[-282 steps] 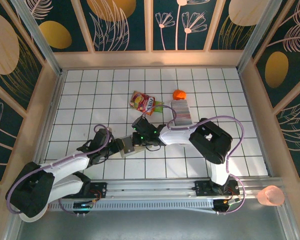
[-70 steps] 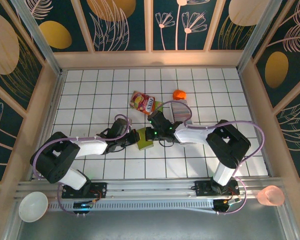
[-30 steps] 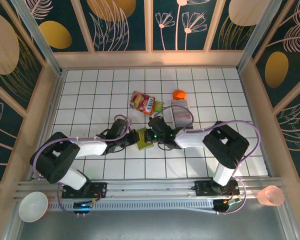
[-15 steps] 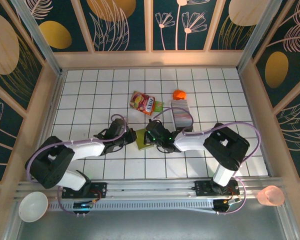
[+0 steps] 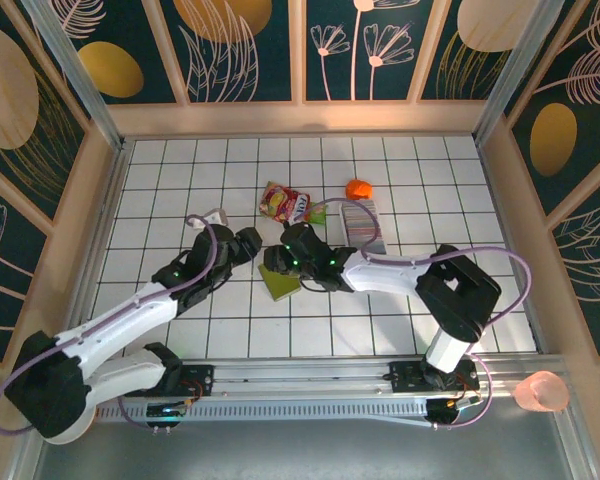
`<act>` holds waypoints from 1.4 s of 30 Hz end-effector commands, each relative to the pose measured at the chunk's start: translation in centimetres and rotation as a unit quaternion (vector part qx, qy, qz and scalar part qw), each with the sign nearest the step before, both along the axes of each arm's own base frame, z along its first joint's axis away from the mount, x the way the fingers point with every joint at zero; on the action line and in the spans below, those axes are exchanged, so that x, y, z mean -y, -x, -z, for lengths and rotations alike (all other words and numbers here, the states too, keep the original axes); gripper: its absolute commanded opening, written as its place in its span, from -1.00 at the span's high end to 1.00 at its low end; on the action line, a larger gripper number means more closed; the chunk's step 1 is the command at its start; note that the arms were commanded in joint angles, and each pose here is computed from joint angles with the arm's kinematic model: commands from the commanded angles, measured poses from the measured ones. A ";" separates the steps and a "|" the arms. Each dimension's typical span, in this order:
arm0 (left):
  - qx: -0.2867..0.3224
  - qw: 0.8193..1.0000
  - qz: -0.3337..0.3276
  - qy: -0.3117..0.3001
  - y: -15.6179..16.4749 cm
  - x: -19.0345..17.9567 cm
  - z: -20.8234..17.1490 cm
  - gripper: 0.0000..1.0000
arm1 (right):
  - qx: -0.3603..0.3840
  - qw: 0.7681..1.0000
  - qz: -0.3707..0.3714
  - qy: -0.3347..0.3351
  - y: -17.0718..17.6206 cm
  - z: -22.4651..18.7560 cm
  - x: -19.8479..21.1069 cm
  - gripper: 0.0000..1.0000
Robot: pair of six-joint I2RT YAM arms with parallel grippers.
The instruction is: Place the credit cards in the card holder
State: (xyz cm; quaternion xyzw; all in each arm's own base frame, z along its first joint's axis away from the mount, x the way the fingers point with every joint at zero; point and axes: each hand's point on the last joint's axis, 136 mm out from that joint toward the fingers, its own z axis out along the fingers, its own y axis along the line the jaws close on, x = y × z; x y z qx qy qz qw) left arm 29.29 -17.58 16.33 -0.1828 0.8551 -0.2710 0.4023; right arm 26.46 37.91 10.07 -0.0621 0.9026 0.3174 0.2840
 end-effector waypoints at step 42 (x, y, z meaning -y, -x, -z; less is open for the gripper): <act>0.197 0.886 -0.199 -0.369 -7.6 -19.3 1.4 -0.98 | 0.414 0.850 0.284 0.161 -9.5 -5.2 37.8 -0.52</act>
